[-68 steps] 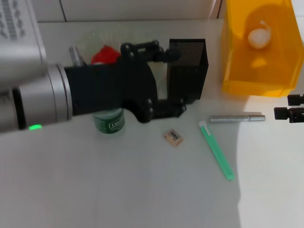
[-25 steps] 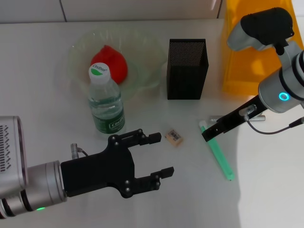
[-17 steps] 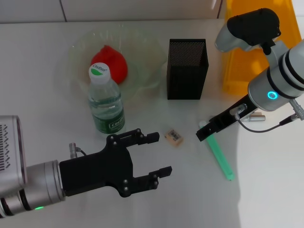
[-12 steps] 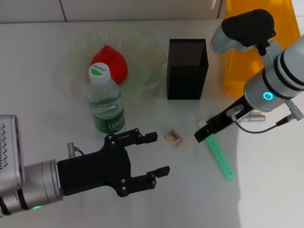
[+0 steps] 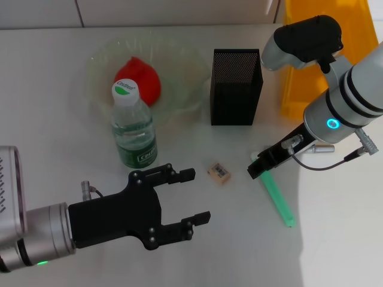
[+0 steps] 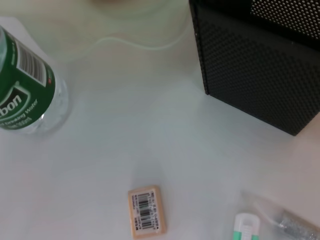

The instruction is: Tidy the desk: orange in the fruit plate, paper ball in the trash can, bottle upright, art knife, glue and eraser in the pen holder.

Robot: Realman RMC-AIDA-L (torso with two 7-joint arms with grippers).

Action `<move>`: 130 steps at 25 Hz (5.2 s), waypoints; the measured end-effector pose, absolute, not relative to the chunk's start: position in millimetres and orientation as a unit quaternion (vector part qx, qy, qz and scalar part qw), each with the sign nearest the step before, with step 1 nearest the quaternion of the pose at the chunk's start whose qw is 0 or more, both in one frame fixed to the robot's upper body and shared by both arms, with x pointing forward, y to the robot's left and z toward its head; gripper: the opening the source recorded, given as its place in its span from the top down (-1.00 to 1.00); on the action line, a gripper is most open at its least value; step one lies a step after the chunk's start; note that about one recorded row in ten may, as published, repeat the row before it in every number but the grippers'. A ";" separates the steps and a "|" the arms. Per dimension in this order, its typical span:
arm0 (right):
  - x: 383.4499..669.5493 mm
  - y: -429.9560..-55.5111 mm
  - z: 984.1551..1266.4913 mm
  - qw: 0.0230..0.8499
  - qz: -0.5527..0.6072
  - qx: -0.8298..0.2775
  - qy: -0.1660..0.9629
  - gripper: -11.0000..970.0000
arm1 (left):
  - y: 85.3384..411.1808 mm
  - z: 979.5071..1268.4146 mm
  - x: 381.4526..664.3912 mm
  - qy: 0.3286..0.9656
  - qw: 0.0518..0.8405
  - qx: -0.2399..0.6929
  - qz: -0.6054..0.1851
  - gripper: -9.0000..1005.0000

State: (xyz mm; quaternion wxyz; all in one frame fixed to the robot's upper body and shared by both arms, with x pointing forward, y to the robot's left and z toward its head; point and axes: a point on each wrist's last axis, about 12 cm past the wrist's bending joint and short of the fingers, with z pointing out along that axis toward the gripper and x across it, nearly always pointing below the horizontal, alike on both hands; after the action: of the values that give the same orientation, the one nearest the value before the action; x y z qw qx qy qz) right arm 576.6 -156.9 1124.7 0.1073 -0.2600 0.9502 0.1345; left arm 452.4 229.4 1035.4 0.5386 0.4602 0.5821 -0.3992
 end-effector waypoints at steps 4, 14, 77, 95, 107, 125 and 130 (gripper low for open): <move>576.4 -156.6 1123.9 0.107 0.135 -0.260 0.950 -0.15 | 230.0 1035.5 452.5 0.582 0.538 0.461 -0.399 -0.40; 577.9 -154.0 1120.9 0.103 0.133 -0.260 0.951 -0.12 | 231.9 1034.1 451.0 0.585 0.538 0.460 -0.397 -0.40; 593.3 -234.5 1246.6 0.467 0.287 -0.266 0.793 0.63 | 229.2 1043.1 462.9 0.571 0.555 0.459 -0.394 -0.40; 603.4 -243.1 1159.5 0.598 0.363 -0.258 0.666 0.63 | 227.9 1046.0 467.5 0.567 0.561 0.459 -0.391 -0.40; 596.0 -235.3 1124.2 0.625 0.339 -0.281 0.644 0.63 | 231.0 1048.1 465.9 0.560 0.561 0.462 -0.396 -0.40; 594.2 -229.2 1097.2 0.622 0.313 -0.285 0.659 0.55 | 236.8 1048.9 464.6 0.560 0.567 0.458 -0.394 -0.40; 591.6 -231.9 1097.3 0.618 0.322 -0.277 0.662 0.45 | 238.3 1048.0 463.2 0.562 0.571 0.453 -0.391 -0.40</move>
State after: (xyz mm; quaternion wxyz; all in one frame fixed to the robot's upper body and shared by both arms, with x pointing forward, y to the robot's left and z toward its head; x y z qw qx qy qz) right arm 591.6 -231.9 1097.3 0.6177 -0.2775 0.6617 0.3220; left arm 463.2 238.3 1048.0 0.5709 0.4526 0.5625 -0.3909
